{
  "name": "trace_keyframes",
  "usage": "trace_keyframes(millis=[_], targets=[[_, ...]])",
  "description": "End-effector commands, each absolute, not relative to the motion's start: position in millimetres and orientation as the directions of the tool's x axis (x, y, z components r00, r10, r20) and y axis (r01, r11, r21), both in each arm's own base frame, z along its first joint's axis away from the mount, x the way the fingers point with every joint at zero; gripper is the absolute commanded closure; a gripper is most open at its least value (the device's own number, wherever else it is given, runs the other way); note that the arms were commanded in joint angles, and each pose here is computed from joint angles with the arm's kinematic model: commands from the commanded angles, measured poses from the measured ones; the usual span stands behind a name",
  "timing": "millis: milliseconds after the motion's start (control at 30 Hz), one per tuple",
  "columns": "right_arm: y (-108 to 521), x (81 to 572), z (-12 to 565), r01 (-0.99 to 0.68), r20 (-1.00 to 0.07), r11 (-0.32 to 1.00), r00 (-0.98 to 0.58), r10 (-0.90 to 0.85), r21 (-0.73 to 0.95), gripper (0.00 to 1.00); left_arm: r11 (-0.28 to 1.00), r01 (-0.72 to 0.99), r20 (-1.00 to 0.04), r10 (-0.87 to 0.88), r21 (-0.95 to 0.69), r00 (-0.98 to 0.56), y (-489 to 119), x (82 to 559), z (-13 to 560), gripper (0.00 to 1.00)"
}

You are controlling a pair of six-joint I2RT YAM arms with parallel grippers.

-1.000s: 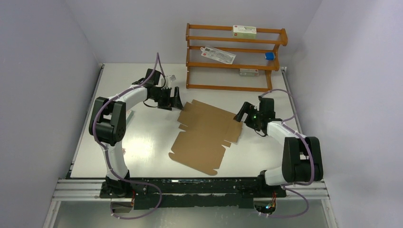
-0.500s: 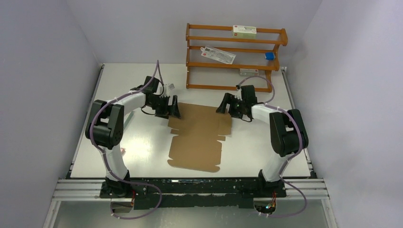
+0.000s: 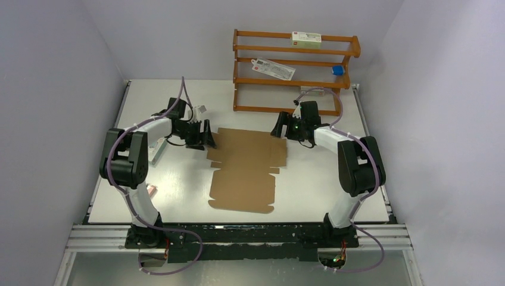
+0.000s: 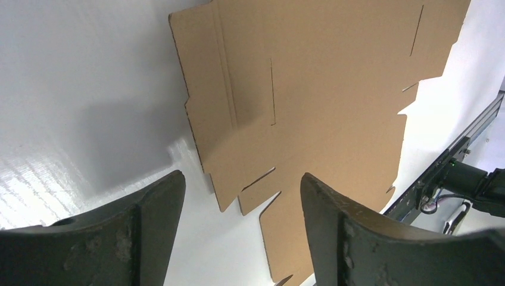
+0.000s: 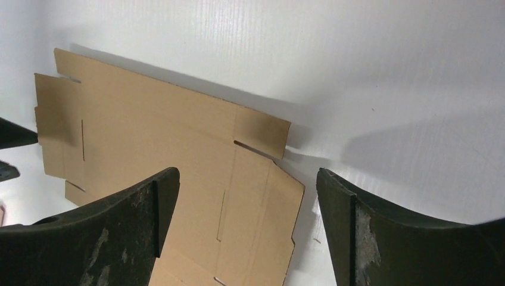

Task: Fold the paper box

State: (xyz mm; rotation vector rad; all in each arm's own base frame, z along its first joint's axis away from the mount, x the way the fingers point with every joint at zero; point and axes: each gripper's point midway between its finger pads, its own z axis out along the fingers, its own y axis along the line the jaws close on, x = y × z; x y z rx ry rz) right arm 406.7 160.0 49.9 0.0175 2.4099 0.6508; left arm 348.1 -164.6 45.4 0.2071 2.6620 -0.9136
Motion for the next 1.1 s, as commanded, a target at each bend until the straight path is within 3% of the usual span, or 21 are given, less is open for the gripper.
trace_keyframes(millis=[0, 533, 867, 1067], targets=[[163, 403, 67, -0.221, -0.638, 0.876, -0.761, 0.121, 0.429, 0.11, 0.747, 0.251, -0.346, 0.031, -0.615, -0.938, -167, 356, 47, 0.28], [192, 401, 83, -0.379, -0.691, 0.828, -0.723, 0.012, 0.412, 0.1, 0.736, 0.234, -0.298, 0.046, -0.636, -0.953, -169, 358, 30, 0.64], [187, 415, 75, -0.354, -0.701, 0.849, -0.713, 0.025, 0.391, 0.09, 0.754, 0.252, -0.388, -0.004, -0.606, -0.921, -156, 387, 62, 0.38], [160, 417, 56, -0.243, -0.659, 0.866, -0.742, 0.124, 0.436, 0.08, 0.748, 0.251, -0.394, -0.016, -0.615, -0.919, -164, 411, 67, 0.34]])
